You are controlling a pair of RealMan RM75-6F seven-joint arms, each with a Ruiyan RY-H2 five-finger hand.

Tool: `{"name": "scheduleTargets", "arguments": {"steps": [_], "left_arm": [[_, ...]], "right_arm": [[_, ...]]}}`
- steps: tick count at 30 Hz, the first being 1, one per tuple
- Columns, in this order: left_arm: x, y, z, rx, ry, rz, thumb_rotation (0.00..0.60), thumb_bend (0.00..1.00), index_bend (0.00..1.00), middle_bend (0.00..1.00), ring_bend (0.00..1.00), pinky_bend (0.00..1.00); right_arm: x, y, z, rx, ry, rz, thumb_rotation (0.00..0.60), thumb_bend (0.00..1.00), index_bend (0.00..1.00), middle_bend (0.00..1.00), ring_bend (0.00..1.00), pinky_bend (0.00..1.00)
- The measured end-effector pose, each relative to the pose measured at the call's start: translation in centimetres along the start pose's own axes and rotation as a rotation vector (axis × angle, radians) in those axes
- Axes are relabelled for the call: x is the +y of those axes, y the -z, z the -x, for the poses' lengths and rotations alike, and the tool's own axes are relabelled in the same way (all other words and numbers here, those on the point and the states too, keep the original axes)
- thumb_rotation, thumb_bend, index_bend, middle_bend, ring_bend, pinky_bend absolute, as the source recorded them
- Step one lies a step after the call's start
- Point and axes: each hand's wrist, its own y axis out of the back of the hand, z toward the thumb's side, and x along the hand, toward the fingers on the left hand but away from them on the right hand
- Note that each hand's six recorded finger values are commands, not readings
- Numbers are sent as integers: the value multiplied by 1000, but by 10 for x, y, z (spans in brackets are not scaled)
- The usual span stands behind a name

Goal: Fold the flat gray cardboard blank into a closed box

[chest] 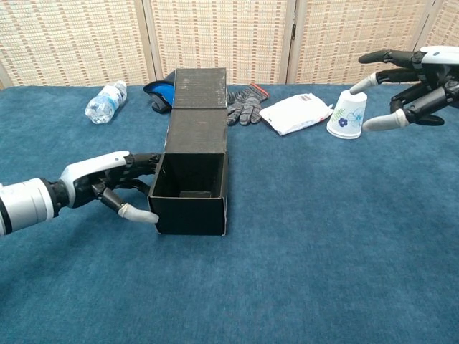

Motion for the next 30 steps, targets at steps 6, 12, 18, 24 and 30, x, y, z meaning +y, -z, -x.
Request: {"name": "scheduleTargets", "arguments": {"steps": [6,12,18,24,30], "left_arm": [[0,-2,-1,-19,-11,30,600,77,265,305,165,288],[6,-3,3,-35,-31,53,600,77,276,313,167,288],[22,-7,13,-60,-66,38,600,77,277,313,167,288],[32,-15,23,-84,-80,28,600,77,279,313,167,288],[34,-18,33,-81,-76,14,600,78,280,313,167,288]], "right_arm": [[-1,2,1,-5,1,4,600,45,0,204,707,863],[-7,5,2,-21,-21,36,600,45,0,218,553,859],[-19,6,6,-47,-66,141,600,45,0,203,278,503],[-36,0,17,-58,-132,336,600,48,0,77,136,318],[-60,-10,37,-60,-220,537,600,85,0,0,40,224]]}}
